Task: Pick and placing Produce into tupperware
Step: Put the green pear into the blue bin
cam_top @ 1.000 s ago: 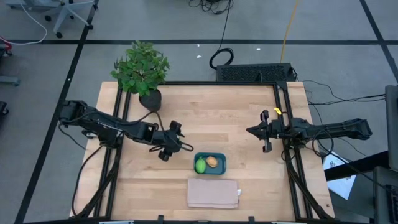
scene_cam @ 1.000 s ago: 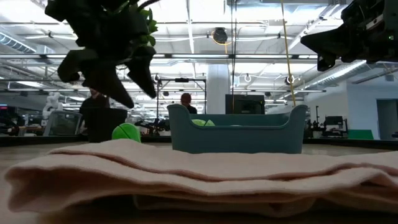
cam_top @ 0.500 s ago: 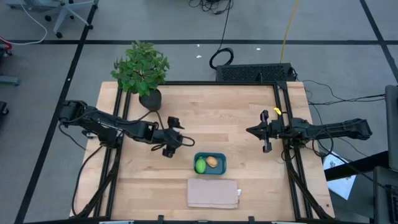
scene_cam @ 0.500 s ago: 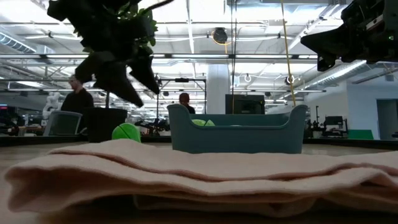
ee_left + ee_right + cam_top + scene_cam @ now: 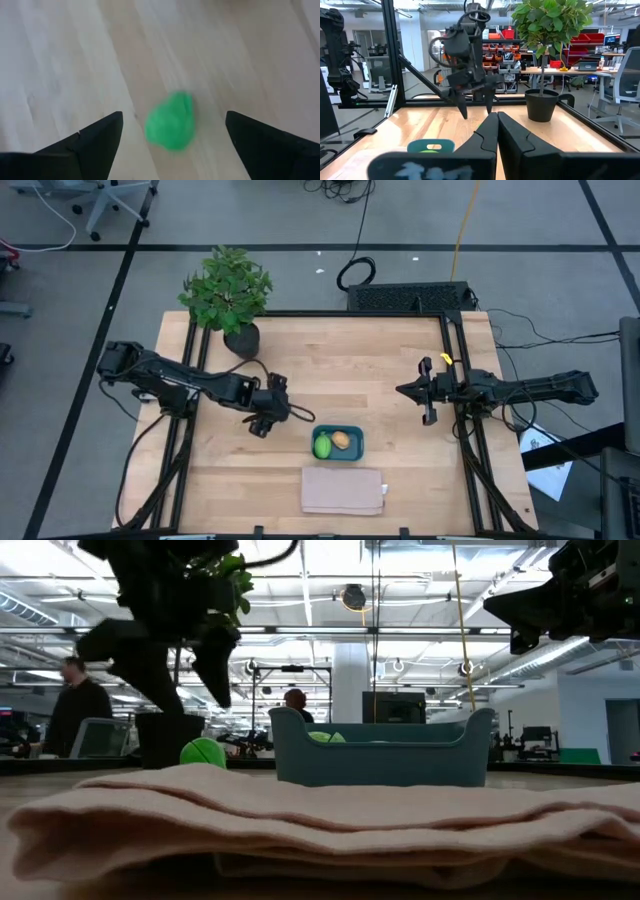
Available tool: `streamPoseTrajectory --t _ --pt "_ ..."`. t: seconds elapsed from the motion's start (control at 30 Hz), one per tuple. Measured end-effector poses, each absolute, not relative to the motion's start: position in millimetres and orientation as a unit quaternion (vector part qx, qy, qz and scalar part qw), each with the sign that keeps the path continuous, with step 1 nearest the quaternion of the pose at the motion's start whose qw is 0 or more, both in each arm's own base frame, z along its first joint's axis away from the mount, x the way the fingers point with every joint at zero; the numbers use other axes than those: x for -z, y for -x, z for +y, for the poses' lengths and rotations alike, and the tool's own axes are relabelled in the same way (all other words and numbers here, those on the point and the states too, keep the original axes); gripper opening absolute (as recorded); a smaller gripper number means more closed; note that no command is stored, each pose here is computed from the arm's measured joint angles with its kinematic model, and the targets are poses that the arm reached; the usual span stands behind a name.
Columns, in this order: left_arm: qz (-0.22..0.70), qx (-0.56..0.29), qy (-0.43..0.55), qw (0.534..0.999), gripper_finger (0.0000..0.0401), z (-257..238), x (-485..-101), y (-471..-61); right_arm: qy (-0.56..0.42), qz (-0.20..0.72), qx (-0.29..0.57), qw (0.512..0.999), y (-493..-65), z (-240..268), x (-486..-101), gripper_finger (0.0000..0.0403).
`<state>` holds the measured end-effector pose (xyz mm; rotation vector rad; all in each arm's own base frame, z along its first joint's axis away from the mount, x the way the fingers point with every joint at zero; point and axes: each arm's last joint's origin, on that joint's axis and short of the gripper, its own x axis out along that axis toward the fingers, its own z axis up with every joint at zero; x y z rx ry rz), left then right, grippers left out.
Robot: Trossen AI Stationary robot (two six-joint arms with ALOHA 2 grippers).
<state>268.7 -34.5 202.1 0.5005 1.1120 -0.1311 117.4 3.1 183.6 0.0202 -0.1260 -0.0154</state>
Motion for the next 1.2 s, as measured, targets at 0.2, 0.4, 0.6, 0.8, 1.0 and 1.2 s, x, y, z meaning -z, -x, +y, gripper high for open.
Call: streamPoseTrajectory --t 0.2,0.4,0.6,0.8,1.0,1.2 --pt "0.535 0.108 -0.258 0.797 0.0383 -35 -209 -271 -0.005 -0.056 0.008 0.998 -118 3 -182 0.0" --pt "0.551 0.109 -0.259 0.785 0.0388 -25 -204 -272 -0.001 -0.054 0.008 0.998 -118 3 -182 0.0" --pt "0.577 0.133 -0.28 0.755 0.0388 -18 -186 -279 0.001 -0.055 0.008 0.998 -118 3 -182 0.0" --pt "0.588 0.155 -0.292 0.738 0.0388 -16 -167 -288 -0.002 -0.053 0.008 0.999 -118 3 -182 0.0" --pt "0.605 0.164 -0.3 0.719 0.0388 -12 -153 -292 -0.002 -0.051 0.008 0.999 -118 3 -181 0.0" --pt "0.613 0.15 -0.318 0.708 0.0388 -8 -150 -293 0.0 -0.051 0.008 0.999 -118 3 -181 0.0"
